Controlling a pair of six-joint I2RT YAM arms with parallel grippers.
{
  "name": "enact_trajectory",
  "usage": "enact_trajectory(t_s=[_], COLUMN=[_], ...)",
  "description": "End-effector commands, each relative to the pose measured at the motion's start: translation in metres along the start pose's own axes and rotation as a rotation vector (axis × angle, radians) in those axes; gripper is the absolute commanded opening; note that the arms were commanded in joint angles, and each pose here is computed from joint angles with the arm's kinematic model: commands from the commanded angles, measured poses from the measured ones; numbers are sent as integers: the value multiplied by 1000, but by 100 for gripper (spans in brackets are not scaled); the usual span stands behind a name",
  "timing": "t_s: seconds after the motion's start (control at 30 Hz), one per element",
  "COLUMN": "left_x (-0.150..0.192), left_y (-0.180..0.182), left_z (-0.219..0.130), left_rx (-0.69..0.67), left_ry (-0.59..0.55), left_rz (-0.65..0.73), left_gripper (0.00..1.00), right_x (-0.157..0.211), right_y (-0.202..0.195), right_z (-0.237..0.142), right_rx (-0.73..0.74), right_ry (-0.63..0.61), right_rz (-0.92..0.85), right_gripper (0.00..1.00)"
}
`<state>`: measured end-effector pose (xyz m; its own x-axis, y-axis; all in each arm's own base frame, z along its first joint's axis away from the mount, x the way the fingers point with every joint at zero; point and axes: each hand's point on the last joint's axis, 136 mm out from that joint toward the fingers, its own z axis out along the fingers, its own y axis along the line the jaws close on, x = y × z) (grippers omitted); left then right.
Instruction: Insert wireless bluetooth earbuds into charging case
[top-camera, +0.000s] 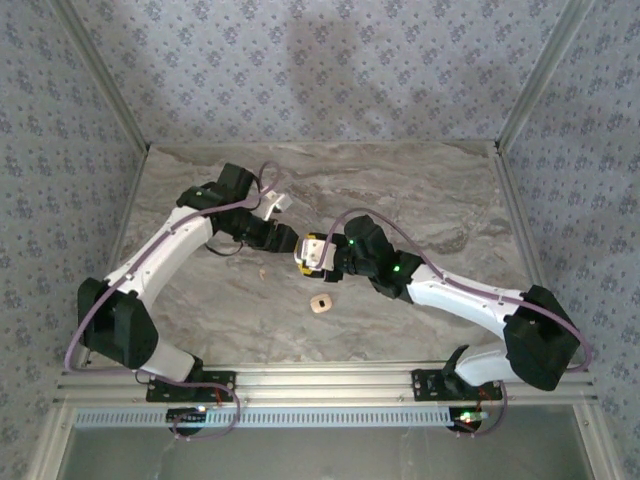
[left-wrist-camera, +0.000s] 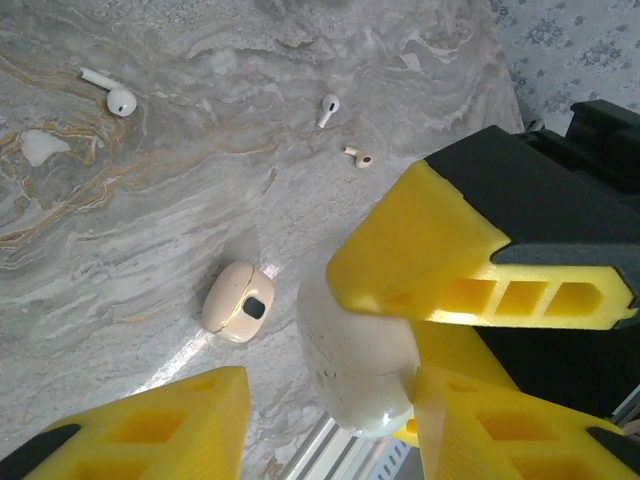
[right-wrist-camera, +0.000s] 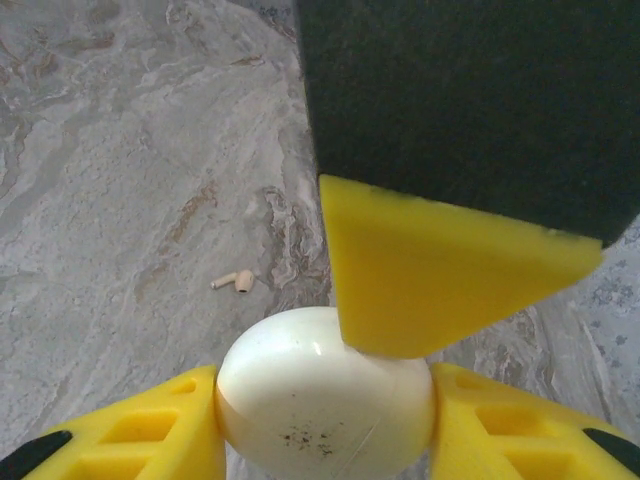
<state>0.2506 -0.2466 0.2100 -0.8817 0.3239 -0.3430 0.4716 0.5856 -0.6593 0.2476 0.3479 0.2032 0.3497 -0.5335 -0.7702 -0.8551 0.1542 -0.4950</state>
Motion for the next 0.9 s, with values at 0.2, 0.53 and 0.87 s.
enact_trajectory(t_s=[0.2, 0.53, 0.87], left_x=[0, 6, -2], left_y=[-3, -7, -13], left_z=[9, 10, -1], left_rx=[5, 18, 32], left_ry=[16, 47, -29], left_rz=[-1, 24, 156], left_gripper=[45, 27, 19], right_x=[-23, -18, -15], right_y=[-15, -26, -29], right_z=[5, 8, -16], right_rx=[40, 90, 108], right_ry=[-61, -32, -69], right_rz=[49, 93, 181], right_gripper=[48, 48, 73])
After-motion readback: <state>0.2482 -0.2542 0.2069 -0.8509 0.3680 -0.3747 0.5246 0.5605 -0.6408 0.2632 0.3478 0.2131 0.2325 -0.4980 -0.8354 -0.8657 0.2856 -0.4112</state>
